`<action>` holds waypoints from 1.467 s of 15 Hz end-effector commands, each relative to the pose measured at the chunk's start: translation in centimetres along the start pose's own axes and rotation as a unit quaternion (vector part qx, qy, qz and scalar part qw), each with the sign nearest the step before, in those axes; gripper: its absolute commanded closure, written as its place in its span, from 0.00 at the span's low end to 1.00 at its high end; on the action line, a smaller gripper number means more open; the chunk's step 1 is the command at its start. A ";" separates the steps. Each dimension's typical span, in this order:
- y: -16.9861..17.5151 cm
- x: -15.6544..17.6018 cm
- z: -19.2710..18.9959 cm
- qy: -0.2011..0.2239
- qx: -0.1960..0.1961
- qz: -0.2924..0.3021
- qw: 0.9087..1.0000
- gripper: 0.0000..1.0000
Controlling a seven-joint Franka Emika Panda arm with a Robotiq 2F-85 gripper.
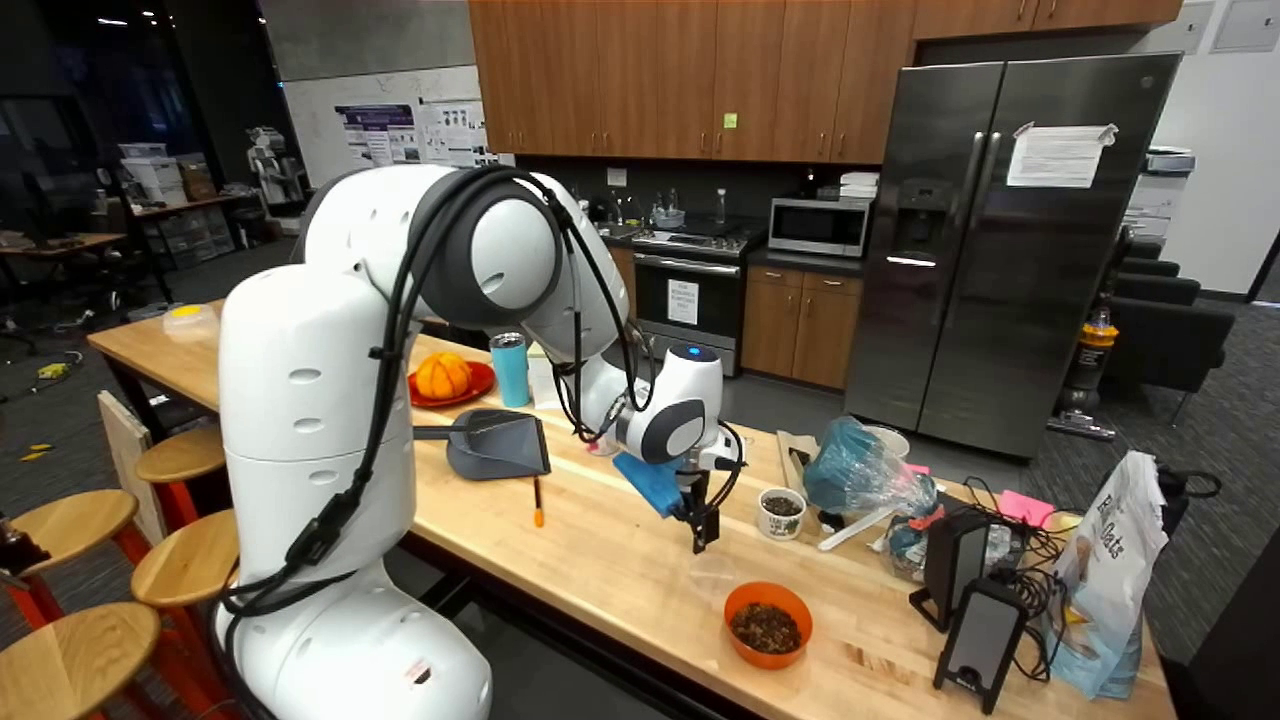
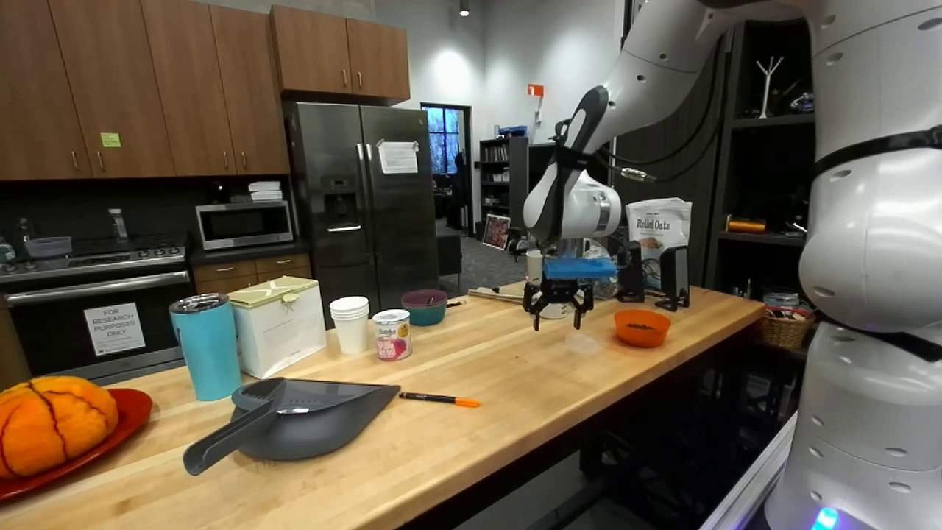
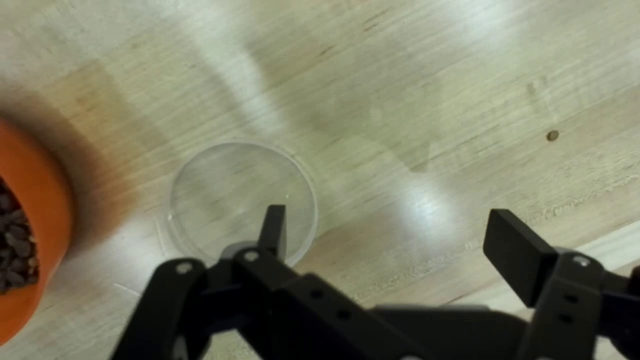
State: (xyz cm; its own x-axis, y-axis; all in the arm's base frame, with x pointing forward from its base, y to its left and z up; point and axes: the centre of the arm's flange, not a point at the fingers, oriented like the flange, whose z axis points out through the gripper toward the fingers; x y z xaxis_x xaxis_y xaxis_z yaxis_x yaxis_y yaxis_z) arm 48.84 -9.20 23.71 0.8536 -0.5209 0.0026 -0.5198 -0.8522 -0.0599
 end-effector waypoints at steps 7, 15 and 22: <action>2.8 -0.3 2.2 0.020 -0.014 0.009 1.000 0.27; 4.0 -0.1 3.2 0.011 -0.008 0.016 1.000 0.87; 3.9 -0.2 2.5 0.007 -0.014 0.009 1.000 1.00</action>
State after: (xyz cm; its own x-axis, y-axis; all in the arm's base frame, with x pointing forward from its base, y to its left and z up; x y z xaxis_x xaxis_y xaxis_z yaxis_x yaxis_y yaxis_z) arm 47.10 -12.23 20.91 0.8324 -0.5538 0.0204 -0.5529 -0.8324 -0.0377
